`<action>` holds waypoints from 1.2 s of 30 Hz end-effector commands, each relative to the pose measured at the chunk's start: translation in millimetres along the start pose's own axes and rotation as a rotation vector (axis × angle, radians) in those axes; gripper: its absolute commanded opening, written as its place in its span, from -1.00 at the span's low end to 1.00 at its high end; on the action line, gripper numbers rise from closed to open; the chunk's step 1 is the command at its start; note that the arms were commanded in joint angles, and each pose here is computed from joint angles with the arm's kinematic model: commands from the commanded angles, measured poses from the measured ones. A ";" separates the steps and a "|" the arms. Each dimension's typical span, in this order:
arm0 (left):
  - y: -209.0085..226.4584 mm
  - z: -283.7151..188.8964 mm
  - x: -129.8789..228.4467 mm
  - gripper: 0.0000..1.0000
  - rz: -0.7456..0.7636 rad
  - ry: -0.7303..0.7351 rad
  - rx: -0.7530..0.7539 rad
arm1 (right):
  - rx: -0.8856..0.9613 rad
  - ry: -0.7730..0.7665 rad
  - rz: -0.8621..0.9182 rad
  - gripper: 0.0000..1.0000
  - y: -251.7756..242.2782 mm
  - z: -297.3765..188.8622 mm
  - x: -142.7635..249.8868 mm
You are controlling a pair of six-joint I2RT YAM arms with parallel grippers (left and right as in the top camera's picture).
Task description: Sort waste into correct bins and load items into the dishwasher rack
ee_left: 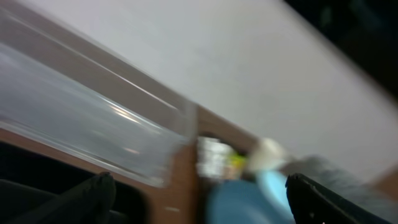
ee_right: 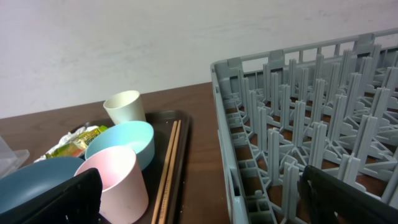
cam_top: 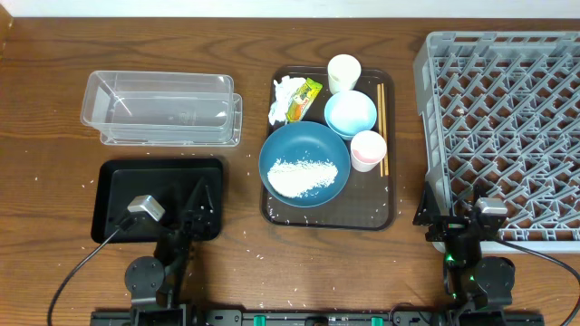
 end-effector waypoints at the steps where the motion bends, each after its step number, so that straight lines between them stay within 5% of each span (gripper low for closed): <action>1: -7.0 -0.4 3.9 0.81 -0.272 0.062 0.081 | 0.016 -0.004 -0.014 0.99 -2.0 -0.1 0.4; 8: -42.9 -9.2 -31.5 0.81 -0.107 -0.132 0.290 | 0.016 -0.004 -0.014 0.99 -2.0 -0.1 0.4; 13: -68.7 -10.0 -57.3 0.82 0.039 -0.130 0.264 | 0.016 -0.004 -0.014 0.98 -2.0 -0.1 0.4; 25: -130.5 63.0 -76.3 0.81 0.260 0.624 0.138 | 0.016 -0.004 -0.014 0.99 -2.0 -0.1 0.4; 29: -159.6 93.8 -44.3 0.81 0.349 0.857 0.192 | 0.016 -0.004 -0.014 0.98 -1.9 -0.1 0.4; 36: -169.0 124.6 36.1 0.82 0.634 1.013 -0.036 | 0.016 -0.004 -0.014 0.98 -2.0 -0.1 0.4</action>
Point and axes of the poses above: each gripper's point midway between its finger pads, its own z axis out along the fingers, its own y axis along the line the jaws close on, x = y × z, the point moved 9 cm from there along -z, back along the fingers, and after that the axes turned 4 degrees about -z, right-handed, at the moved point
